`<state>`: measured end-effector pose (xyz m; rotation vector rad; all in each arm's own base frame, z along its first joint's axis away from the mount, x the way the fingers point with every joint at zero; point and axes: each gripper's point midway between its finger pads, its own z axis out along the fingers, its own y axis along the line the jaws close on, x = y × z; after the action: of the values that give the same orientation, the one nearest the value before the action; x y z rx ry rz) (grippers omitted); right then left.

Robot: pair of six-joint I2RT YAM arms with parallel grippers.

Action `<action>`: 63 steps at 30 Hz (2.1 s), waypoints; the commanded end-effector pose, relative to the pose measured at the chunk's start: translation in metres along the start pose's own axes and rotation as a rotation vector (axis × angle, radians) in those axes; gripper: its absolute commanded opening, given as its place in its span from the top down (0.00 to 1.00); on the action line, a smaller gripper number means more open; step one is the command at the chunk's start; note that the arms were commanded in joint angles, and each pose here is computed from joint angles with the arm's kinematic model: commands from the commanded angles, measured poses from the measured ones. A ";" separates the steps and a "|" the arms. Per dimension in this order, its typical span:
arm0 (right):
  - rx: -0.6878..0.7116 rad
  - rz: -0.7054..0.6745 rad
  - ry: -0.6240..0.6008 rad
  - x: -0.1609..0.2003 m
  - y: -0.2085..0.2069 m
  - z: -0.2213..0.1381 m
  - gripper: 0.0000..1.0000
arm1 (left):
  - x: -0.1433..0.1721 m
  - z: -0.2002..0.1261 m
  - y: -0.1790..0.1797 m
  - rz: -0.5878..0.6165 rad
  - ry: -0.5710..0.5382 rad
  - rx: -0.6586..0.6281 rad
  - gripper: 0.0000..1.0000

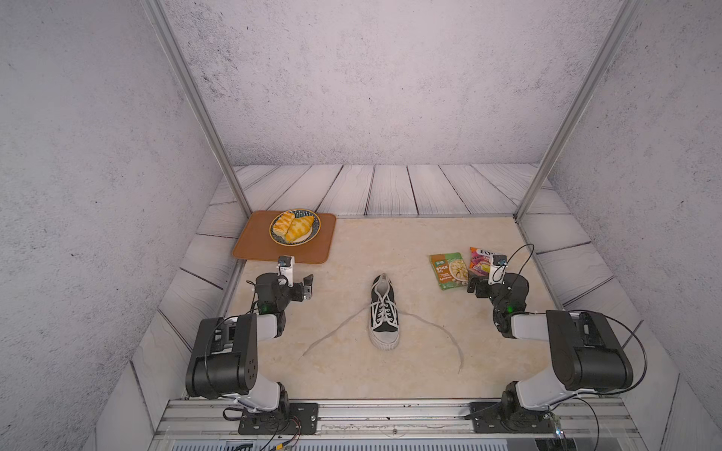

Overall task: Tie the shoes
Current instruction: Cross the shoelace with the shoelace.

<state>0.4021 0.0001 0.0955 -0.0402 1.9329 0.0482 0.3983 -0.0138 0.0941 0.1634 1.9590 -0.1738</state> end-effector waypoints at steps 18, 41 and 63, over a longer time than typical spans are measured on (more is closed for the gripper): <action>0.027 0.033 -0.152 -0.008 -0.007 -0.029 0.00 | -0.011 -0.011 -0.007 0.041 -0.073 0.026 0.02; -0.229 0.781 0.122 -0.109 0.047 -0.097 0.11 | -0.083 -0.106 -0.041 -0.828 0.069 -0.037 0.02; -0.318 0.374 0.596 -0.006 0.123 -0.139 0.15 | 0.033 -0.102 -0.135 -0.244 1.038 0.130 0.17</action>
<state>0.2786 0.1106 0.1644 0.1904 2.4177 0.7098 0.2883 -0.1265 0.1185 -0.0315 2.9033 -0.5356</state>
